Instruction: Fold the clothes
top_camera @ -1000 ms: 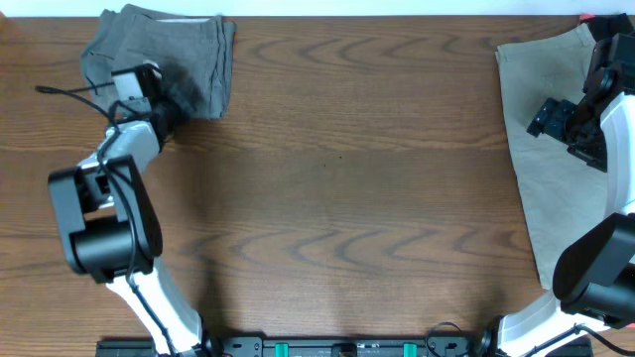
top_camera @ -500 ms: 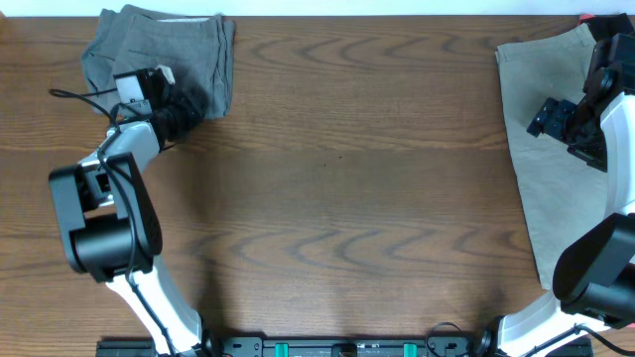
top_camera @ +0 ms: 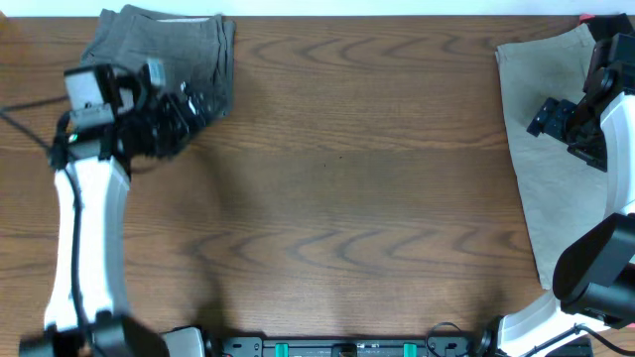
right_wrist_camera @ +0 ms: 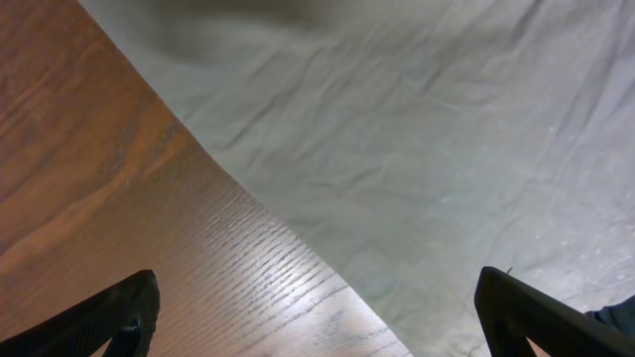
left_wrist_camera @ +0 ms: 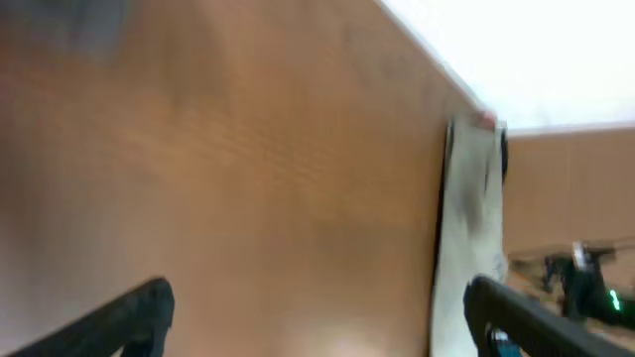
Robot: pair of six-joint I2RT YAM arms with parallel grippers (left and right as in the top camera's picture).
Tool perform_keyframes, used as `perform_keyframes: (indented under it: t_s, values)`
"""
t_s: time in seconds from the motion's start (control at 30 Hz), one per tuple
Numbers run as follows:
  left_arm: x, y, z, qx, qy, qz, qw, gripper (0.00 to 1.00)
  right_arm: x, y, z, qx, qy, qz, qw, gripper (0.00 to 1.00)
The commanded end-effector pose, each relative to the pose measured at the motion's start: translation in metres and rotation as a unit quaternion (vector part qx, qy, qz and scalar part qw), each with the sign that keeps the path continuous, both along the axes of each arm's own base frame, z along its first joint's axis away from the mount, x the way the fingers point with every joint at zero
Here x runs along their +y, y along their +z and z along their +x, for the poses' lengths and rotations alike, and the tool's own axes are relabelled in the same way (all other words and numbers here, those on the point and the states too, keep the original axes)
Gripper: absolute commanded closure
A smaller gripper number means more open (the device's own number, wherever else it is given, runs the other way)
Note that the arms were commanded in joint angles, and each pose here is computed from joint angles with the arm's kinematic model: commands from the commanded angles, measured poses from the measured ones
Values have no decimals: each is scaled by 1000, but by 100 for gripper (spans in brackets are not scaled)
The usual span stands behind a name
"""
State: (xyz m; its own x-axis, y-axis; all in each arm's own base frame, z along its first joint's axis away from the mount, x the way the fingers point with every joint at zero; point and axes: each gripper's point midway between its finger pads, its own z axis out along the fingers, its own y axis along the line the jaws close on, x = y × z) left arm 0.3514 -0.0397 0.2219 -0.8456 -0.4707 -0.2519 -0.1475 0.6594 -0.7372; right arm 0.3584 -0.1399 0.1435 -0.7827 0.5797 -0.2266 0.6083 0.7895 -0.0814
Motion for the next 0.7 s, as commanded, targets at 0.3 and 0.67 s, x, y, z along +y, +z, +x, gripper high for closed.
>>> perform_keyframes:
  t_s: [0.3,0.67]
  values:
    - [-19,9,-159,38,-79,99,991,6,-2,2,0,-3,-5,-3,1000,1]
    - [-33,27,-219,-100,-61,143,983,2,-2,2,0,-3,-5,-3,1000,1]
